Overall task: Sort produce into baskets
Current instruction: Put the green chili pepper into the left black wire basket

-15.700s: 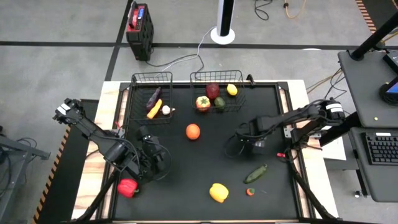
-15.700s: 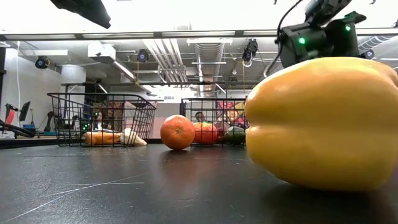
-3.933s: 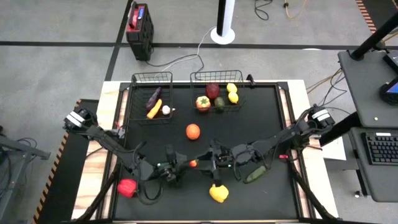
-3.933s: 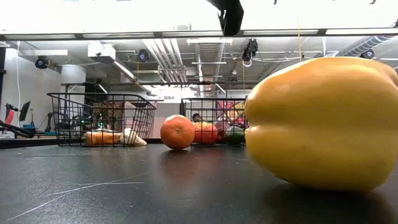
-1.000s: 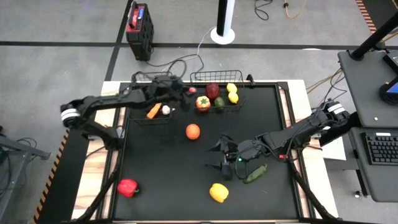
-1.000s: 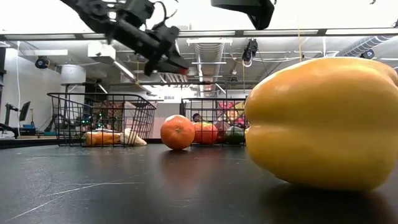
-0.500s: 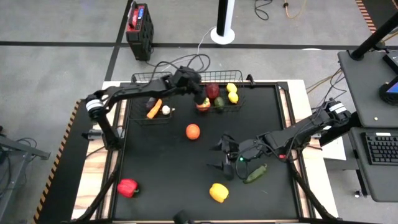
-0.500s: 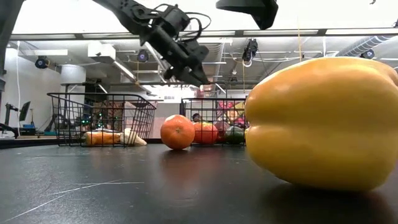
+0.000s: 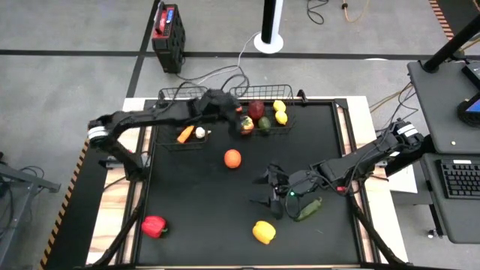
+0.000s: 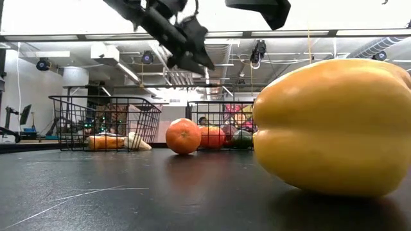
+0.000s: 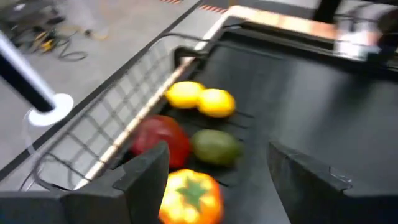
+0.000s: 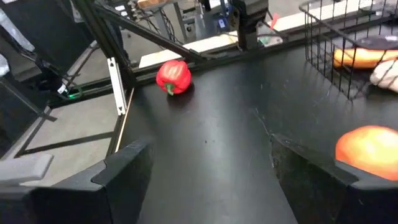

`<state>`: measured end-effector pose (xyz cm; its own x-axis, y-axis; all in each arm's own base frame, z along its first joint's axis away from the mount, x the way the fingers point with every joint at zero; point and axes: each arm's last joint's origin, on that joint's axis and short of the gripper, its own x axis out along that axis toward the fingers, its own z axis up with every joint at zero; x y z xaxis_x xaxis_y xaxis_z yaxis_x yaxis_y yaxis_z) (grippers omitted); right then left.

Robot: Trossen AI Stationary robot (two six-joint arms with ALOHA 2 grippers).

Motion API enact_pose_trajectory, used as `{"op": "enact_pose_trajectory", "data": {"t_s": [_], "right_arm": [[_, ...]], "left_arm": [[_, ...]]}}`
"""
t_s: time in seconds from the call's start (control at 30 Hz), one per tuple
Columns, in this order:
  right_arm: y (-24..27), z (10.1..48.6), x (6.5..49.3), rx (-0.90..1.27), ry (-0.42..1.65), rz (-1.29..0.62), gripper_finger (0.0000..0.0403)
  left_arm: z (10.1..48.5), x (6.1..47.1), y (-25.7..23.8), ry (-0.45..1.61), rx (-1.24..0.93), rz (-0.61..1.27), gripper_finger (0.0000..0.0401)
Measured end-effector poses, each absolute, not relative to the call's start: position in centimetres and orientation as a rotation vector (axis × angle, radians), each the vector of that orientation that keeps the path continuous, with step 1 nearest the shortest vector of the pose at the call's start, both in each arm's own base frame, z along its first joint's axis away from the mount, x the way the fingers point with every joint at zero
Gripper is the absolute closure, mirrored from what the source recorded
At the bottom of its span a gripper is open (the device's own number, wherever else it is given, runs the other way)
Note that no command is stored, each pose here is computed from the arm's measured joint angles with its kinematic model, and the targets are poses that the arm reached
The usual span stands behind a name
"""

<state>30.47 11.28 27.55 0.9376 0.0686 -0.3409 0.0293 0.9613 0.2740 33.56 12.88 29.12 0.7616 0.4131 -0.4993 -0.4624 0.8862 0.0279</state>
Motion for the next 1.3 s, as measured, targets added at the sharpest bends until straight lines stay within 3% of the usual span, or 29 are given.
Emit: {"op": "enact_pose_trajectory", "data": {"t_s": [0.23, 0.63, 0.87, 1.03, 1.3], "right_arm": [[11.2, 26.6, 30.0, 0.300, 0.462, -0.006, 0.0094], [12.2, 25.0, 28.3, 0.381, 0.724, 0.077, 0.0114], [13.4, 25.2, 26.3, 0.337, 1.014, -0.016, 0.0125], [14.5, 26.0, 24.1, 0.134, 1.271, -0.048, 0.0133], [16.7, 24.6, 21.2, -0.069, 1.405, 0.070, 0.0138]], "left_arm": [[30.4, 29.7, 4.8, 0.460, -0.048, 0.378, 0.0159], [28.0, 22.3, -6.1, 0.365, -0.082, 0.384, 0.0160], [27.2, 20.7, -9.2, 0.329, -0.116, 0.366, 0.0160], [27.3, 20.6, -9.9, 0.299, -0.106, 0.377, 0.0160], [27.8, 20.7, -9.9, 0.280, -0.087, 0.396, 0.0160]]}}
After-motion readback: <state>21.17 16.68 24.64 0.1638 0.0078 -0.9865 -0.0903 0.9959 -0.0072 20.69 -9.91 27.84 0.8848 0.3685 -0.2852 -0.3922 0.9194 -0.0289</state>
